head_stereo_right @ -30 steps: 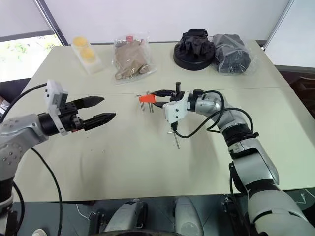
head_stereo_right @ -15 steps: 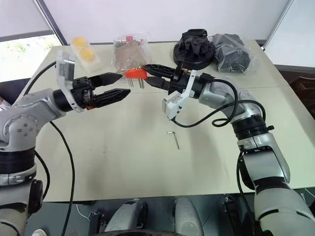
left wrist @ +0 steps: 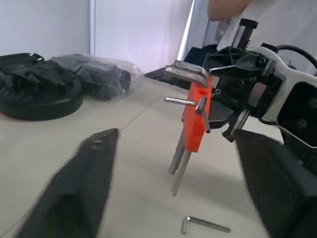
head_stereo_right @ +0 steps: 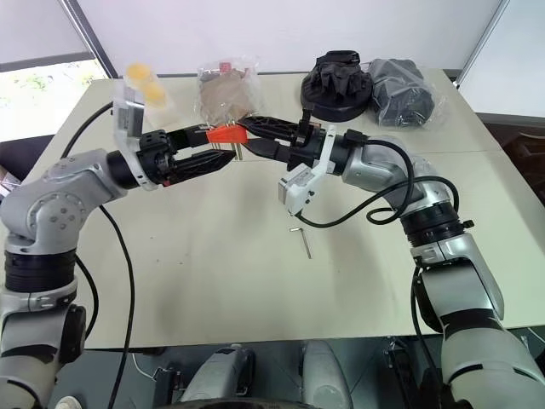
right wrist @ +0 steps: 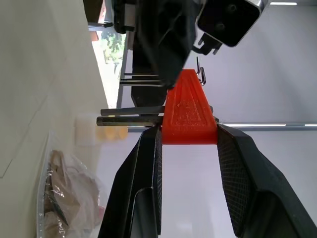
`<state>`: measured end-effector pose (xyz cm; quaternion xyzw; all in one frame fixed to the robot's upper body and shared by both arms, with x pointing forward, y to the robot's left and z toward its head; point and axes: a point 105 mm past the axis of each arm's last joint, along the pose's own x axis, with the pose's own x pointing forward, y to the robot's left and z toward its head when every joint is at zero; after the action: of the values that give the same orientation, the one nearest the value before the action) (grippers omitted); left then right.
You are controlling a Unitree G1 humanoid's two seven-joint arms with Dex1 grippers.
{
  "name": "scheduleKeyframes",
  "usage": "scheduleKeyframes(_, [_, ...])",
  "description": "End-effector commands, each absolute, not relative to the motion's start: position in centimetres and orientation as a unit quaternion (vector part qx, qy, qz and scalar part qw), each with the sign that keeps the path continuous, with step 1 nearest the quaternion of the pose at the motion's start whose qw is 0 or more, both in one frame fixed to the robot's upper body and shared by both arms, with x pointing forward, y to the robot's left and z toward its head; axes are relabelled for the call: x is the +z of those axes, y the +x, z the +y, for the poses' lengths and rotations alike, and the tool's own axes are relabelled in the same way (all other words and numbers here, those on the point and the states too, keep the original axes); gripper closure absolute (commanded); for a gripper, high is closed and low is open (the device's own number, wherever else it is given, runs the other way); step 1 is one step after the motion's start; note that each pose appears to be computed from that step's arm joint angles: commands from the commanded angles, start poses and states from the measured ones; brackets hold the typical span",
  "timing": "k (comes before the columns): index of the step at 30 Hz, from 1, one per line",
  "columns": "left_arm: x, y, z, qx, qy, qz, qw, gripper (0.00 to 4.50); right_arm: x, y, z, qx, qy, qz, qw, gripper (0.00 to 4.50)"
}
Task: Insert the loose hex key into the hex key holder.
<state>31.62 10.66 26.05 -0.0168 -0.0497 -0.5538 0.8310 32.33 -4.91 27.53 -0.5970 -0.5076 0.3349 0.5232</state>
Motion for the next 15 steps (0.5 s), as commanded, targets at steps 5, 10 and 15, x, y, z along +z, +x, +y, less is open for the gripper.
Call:
scheduleKeyframes(5, [27.74, 31.42, 9.97, -0.563, -0.006, -0.086, 0.822, 4.48, 28.28, 31.56, -4.83, 0.332, -0.591, -0.524, 0.517, 3.5])
scheduleKeyframes(10, [27.65, 31.45, 9.84, -0.566, -0.008, -0.081, 0.82, 4.48, 27.98, 31.55, -4.74, 0.337, -0.59, -0.52, 0.517, 3.5])
scheduleKeyframes(15, [27.38, 31.36, 9.73, -0.568, -0.006, -0.077, 0.82, 3.24, 27.75, 31.57, -4.72, 0.341, -0.59, -0.516, 0.518, 3.5])
